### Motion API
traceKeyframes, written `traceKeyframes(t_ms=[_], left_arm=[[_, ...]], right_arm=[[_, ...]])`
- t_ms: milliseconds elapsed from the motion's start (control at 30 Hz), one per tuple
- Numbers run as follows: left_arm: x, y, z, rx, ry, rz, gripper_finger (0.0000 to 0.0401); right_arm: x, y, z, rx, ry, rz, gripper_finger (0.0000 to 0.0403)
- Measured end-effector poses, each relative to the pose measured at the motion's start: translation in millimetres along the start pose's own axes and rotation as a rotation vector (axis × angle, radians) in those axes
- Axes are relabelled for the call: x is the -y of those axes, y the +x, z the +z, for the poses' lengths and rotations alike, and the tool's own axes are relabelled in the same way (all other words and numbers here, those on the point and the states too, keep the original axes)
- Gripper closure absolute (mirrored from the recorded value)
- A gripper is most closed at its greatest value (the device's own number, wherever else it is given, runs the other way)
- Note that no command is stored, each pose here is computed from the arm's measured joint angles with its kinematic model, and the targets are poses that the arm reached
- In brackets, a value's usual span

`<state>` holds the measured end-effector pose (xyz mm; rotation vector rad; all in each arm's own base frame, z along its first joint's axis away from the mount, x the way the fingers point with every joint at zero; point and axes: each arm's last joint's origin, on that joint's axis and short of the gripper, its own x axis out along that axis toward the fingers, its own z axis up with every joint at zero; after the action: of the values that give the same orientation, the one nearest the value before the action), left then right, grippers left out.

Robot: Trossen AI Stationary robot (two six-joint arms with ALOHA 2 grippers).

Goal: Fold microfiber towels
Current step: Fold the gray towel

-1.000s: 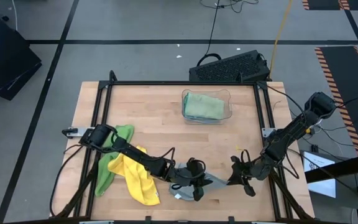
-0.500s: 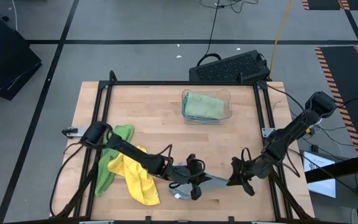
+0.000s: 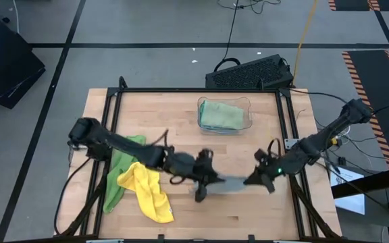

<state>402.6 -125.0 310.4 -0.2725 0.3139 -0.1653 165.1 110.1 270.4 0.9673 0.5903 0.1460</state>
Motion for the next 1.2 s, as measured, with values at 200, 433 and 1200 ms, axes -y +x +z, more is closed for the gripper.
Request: traceKeyframes(t_ms=[200,433,1200], left_arm=[[-49.9,-14.6,31.4,0.053,0.208,0.098,0.0391],[-87.0,-18.6,45.5,0.073,0.13,0.002,0.039],[12.4,33.0,-118.2,-0.388,-0.097,-0.004,0.0395]], right_arm=[[-3.6,-33.6,48.6,0.129,-0.059,-0.26,0.0403],[-6.5,-53.5,83.8,0.253,-0.121,-0.333,0.0403],[52.9,86.8,-9.5,-0.272,0.199,-0.025,0.0403]])
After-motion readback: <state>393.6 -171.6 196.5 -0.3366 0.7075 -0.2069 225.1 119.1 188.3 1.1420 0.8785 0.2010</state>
